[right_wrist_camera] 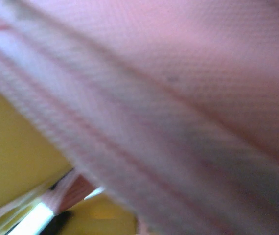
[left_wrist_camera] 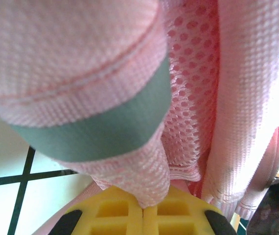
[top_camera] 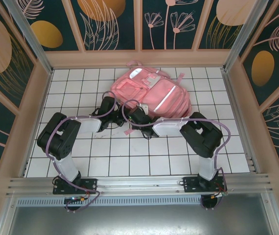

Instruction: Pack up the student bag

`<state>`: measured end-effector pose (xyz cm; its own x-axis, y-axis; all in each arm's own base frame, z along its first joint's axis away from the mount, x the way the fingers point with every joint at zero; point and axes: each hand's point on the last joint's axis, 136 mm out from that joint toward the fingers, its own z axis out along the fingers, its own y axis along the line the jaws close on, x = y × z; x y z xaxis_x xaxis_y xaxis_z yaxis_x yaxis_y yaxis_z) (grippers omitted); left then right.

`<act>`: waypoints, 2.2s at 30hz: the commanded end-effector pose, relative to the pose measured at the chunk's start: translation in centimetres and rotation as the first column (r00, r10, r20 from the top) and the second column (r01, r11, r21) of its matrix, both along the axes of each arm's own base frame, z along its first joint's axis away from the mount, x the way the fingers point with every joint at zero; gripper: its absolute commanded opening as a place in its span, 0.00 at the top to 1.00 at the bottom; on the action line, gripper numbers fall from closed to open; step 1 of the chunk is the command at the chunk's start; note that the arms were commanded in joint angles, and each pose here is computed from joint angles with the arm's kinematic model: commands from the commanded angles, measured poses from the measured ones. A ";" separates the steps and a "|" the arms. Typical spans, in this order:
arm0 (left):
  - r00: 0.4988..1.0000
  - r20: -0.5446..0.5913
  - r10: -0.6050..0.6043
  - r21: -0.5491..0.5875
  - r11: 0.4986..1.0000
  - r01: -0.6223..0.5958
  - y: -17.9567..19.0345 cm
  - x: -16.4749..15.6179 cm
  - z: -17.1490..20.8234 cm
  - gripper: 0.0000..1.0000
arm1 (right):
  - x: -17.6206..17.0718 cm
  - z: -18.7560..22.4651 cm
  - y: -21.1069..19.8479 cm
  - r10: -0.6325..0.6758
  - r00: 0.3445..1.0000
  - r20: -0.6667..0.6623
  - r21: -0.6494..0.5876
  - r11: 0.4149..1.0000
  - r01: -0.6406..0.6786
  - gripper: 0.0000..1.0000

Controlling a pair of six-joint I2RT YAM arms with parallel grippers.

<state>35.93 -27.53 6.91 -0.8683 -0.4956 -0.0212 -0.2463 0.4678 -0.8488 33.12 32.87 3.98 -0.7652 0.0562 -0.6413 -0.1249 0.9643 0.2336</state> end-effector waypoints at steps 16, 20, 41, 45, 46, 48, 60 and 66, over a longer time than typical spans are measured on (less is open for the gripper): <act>0.998 0.046 -0.048 0.025 0.999 0.047 -1.7 2.2 -0.9 1.00 | -1.9 3.8 -4.0 -0.076 0.996 0.043 0.077 0.994 0.073 1.00; 0.998 0.048 -0.032 0.032 0.999 0.031 -1.6 2.5 -2.3 1.00 | -2.4 2.8 -3.8 -0.051 0.999 0.008 0.066 0.997 0.051 1.00; 1.000 0.015 0.003 0.105 0.994 -0.005 -1.1 3.4 -8.0 1.00 | 1.5 0.7 -2.7 -0.040 0.998 -0.053 0.107 0.993 0.045 0.73; 1.000 0.013 0.001 0.110 0.994 -0.002 -1.1 3.5 -8.0 1.00 | 3.1 0.1 -2.4 -0.040 0.997 -0.065 0.120 0.992 0.048 0.74; 1.000 0.011 -0.002 0.108 0.994 0.001 -1.1 3.4 -8.0 1.00 | 3.4 0.0 -2.3 -0.038 0.997 -0.067 0.128 0.991 0.046 0.74; 1.000 0.007 -0.001 0.106 0.994 0.000 -1.1 3.4 -8.0 1.00 | 4.0 -0.4 -2.2 -0.040 0.996 -0.076 0.135 0.990 0.050 0.74; 1.000 0.005 -0.001 0.101 0.995 0.001 -1.1 3.3 -8.0 1.00 | 5.5 -2.9 -2.1 -0.077 0.987 -0.141 0.130 0.987 0.096 0.75; 1.000 0.002 -0.003 0.096 0.995 0.003 -1.2 3.2 -8.1 1.00 | 4.9 -5.5 -2.7 -0.110 0.976 -0.190 0.050 0.991 0.121 0.80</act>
<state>42.19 -29.23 4.17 -0.8325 -0.5262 -0.1734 -0.1185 0.4749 -0.8720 38.69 31.59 2.99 -0.8094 0.2013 -0.5517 -0.0246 0.9270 0.3743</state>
